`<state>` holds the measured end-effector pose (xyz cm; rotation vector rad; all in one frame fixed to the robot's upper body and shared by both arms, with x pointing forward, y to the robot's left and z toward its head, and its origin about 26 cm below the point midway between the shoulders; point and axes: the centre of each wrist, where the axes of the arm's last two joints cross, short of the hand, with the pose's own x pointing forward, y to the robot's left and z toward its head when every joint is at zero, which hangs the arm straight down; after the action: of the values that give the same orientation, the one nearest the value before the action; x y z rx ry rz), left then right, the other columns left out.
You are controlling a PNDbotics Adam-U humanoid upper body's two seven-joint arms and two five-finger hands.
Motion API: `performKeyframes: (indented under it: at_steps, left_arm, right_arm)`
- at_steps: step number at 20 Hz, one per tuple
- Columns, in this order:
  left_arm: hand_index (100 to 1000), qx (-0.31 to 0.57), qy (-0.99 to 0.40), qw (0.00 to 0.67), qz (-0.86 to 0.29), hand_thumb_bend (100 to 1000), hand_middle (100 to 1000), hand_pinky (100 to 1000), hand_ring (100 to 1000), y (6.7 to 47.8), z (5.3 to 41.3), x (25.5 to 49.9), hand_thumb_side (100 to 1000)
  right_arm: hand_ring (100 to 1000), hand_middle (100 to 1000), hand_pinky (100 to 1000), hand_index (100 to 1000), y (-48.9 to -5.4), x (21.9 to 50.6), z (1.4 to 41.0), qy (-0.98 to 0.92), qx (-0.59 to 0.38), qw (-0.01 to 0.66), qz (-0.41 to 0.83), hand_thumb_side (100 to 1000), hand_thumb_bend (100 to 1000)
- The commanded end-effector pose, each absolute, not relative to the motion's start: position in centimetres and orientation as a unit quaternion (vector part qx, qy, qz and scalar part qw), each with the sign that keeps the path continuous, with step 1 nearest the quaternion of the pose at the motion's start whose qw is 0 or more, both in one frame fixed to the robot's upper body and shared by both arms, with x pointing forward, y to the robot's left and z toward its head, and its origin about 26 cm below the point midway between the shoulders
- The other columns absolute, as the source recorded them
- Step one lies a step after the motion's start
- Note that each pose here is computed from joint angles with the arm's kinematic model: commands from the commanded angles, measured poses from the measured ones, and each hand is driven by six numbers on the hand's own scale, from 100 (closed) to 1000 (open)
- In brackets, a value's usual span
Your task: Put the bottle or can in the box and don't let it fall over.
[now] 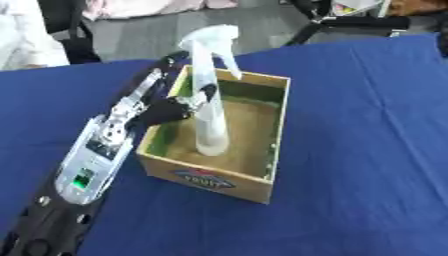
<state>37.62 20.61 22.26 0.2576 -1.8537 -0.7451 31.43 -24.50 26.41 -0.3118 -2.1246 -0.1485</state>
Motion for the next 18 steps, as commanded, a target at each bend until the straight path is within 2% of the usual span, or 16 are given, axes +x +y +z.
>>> performKeyframes:
  at_steps: [1,8,9,10,17,18]
  left_arm:
    - [1000,0.12,-0.794,0.514,-0.303,358,1000,1000,1000,22.1,23.9,36.5,457]
    - [1000,0.14,-0.804,0.517,-0.258,339,1000,1000,1000,25.4,24.0,34.3,453]
    - [1000,0.145,-0.805,0.517,-0.251,236,1000,1000,1000,25.8,24.0,34.1,528]
    - [1000,0.15,-0.807,0.516,-0.245,338,1000,1000,1000,26.2,24.0,33.8,442]
    - [1000,0.188,-0.825,0.492,-0.204,336,1000,1000,1000,28.7,24.6,31.0,388]
    - [1000,0.193,-0.827,0.49,-0.198,324,1000,1000,1000,28.9,24.6,30.6,351]
  right_arm:
    - [926,1000,1000,1000,-24.9,30.9,27.3,-0.877,-0.135,0.458,-0.058,100,501]
    - [927,1000,1000,1000,-25.1,30.9,27.3,-0.876,-0.139,0.457,-0.06,100,482]
    - [927,1000,1000,1000,-25.1,30.9,27.3,-0.876,-0.14,0.457,-0.06,100,478]
    - [927,1000,1000,1000,-25.1,30.9,27.3,-0.876,-0.141,0.457,-0.061,100,476]
    - [927,1000,1000,1000,-25.3,30.9,27.2,-0.875,-0.145,0.457,-0.062,100,471]
    - [927,1000,1000,1000,-25.3,30.9,27.2,-0.875,-0.145,0.457,-0.063,100,471]
